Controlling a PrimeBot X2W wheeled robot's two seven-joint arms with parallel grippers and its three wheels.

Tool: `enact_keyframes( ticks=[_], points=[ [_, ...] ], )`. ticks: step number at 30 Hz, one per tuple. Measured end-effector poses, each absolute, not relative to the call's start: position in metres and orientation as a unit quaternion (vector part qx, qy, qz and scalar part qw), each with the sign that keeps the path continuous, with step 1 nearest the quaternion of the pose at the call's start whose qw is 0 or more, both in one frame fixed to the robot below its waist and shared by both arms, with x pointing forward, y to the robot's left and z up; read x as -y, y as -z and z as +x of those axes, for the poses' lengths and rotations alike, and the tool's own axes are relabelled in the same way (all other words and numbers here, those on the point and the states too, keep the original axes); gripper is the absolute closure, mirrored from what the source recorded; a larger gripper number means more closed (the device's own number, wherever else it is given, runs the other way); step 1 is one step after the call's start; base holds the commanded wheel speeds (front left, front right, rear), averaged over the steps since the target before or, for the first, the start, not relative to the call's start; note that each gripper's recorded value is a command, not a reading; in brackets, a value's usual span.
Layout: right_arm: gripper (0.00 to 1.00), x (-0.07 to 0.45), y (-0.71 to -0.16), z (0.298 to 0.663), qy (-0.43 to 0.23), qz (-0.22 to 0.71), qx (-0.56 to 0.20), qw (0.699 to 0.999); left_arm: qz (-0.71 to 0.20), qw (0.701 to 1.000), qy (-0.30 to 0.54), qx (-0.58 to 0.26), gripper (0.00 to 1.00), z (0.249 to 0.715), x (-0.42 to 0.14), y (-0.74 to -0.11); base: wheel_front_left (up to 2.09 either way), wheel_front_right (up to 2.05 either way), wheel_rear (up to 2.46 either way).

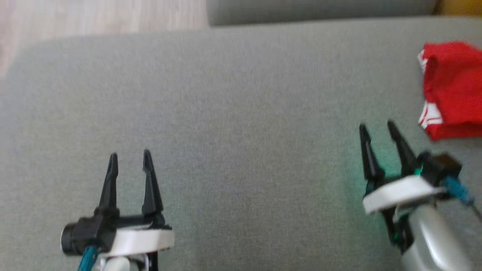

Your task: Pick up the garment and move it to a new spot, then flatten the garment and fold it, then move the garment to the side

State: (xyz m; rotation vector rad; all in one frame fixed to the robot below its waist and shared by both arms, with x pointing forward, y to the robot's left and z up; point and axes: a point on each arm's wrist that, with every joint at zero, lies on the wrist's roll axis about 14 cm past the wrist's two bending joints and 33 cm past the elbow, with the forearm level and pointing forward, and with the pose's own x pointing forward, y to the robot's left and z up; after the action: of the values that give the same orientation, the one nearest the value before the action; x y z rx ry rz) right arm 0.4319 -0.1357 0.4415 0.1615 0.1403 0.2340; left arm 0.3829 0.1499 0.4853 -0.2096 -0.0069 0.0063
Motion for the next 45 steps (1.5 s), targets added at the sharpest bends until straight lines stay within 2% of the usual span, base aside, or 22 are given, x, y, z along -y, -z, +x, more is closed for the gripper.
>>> enact_keyframes(
  ticks=[7,10,17,33,34,39,45],
  points=[
    [0.00,0.122,-0.459,0.370,-0.124,0.095,-0.046,0.987,-0.097,0.995,-0.009,0.033,0.00,0.344,-0.160,-0.505,0.00,0.00,0.00],
    [0.00,0.122,-0.464,0.354,-0.124,0.093,-0.037,0.987,-0.092,0.995,-0.002,0.037,0.00,0.330,-0.158,-0.507,0.00,0.00,0.00],
    [0.00,0.125,-0.476,0.342,-0.115,0.085,-0.016,0.990,-0.084,0.996,0.008,0.024,0.00,0.316,-0.157,-0.497,0.00,0.00,0.00],
    [0.00,0.137,-0.471,0.338,-0.090,0.090,-0.021,0.992,-0.074,0.997,0.022,0.004,0.00,0.320,-0.150,-0.485,0.00,0.00,0.00],
    [1.00,0.137,-0.468,0.337,-0.090,0.090,-0.025,0.992,-0.073,0.997,0.023,0.000,1.00,0.320,-0.150,-0.483,0.00,0.00,0.00],
    [1.00,0.139,-0.436,0.320,-0.081,0.096,-0.078,0.989,-0.076,0.996,0.017,-0.046,1.00,0.309,-0.151,-0.455,0.00,0.00,0.00],
    [1.00,0.143,-0.434,0.320,-0.069,0.128,-0.084,0.986,-0.110,0.992,0.008,-0.059,1.00,0.309,-0.153,-0.450,0.00,0.00,0.00]
  ],
)
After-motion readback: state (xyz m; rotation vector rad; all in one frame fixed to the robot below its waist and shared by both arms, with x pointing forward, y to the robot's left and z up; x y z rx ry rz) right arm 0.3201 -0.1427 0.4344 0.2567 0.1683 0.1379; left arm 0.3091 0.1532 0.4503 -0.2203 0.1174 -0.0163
